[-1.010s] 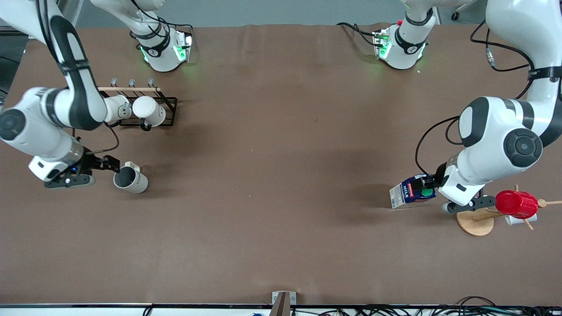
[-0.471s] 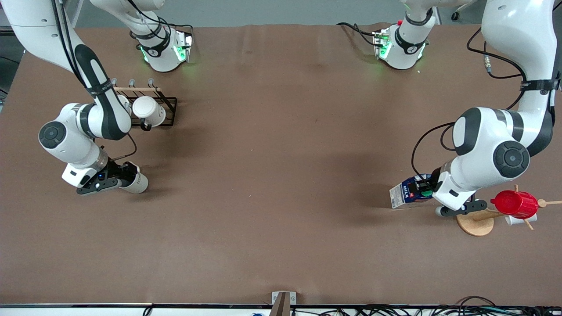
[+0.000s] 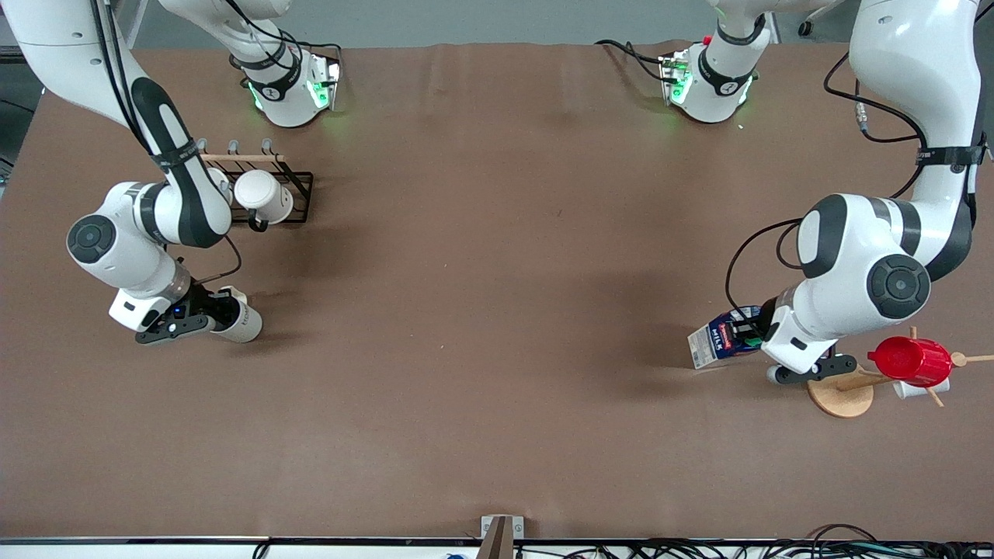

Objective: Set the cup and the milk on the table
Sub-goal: 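Grasp the white mug with the right gripper while the left gripper grasps the milk, then carry the mug with the right gripper while the left gripper lifts the milk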

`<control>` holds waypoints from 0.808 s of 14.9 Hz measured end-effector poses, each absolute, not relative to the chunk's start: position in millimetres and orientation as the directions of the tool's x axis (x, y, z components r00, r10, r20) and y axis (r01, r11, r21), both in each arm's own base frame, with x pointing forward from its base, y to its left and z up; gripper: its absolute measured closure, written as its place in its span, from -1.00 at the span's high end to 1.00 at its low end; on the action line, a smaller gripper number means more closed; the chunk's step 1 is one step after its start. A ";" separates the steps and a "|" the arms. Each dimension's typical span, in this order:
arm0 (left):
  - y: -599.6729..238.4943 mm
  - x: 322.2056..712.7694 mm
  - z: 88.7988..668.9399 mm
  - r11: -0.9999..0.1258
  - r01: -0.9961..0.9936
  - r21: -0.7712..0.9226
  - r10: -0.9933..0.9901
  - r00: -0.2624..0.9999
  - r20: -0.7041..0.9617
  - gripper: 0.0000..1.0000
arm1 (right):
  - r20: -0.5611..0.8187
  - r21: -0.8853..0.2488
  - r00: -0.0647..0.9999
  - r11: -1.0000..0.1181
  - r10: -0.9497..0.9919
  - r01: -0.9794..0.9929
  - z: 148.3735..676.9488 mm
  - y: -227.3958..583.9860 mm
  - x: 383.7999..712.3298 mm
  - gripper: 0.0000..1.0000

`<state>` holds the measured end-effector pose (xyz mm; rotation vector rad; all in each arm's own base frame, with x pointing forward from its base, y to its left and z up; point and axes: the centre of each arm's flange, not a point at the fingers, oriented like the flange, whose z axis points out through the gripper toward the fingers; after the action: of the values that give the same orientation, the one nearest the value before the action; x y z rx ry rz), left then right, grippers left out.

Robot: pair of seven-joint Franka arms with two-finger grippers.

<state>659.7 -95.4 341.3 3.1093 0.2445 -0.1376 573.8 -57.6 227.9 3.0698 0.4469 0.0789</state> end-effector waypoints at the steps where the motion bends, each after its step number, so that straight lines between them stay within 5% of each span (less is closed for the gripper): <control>1: -96.5 659.6 341.6 -0.988 0.155 0.013 0.153 0.984 -0.089 -0.12 | 0.032 0.039 0.961 -0.961 0.276 0.275 231.4 -58.2 574.8 -0.60; 3: -98.1 659.9 342.6 -0.988 0.152 0.014 0.151 0.985 -0.087 -0.19 | 0.001 0.025 0.966 -0.965 0.260 0.260 241.4 -58.5 579.4 -0.92; 7: -104.2 661.9 350.3 -0.990 0.142 0.019 0.140 0.987 -0.072 -0.30 | -0.052 -0.015 0.982 -0.983 0.182 0.182 276.7 -39.8 595.9 -0.92; 12: -110.6 661.6 363.9 -0.991 0.132 0.022 0.131 0.990 -0.053 -0.30 | -0.055 -0.085 0.995 -0.992 -0.086 -0.090 336.0 123.8 601.1 -0.92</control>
<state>661.6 -110.6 363.9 3.1079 0.2058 -0.0809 601.1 123.8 336.0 3.2252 -0.1426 -0.0830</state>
